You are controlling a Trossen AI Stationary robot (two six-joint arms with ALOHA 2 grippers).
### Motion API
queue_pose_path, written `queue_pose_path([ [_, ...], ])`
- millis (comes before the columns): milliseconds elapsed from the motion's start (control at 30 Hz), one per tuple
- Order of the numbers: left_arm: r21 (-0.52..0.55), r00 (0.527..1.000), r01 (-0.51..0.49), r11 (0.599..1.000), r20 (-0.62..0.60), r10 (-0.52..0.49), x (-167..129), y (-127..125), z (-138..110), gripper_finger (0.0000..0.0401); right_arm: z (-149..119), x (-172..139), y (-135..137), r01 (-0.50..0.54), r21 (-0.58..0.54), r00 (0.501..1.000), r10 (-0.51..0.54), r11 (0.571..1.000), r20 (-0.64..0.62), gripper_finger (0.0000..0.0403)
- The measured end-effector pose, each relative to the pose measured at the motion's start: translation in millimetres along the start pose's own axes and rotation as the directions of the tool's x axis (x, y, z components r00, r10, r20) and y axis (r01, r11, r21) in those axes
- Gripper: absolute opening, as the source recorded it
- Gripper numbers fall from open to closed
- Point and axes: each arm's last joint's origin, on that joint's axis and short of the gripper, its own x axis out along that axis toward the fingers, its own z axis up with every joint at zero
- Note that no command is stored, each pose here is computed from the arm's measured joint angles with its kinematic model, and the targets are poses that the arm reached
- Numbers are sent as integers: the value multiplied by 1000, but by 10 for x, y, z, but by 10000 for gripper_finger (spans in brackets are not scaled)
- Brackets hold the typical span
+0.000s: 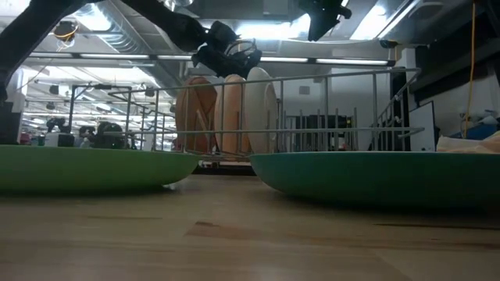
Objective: Sort dishes
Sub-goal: Put the left white plate in the dish rack
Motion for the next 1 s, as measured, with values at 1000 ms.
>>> queue_pose_path([
  [1000, -160, 977, 29, 987, 211, 5, -23, -2, 196, 127, 0, 0, 0, 0, -1, 1000, 0, 1000, 0, 120],
])
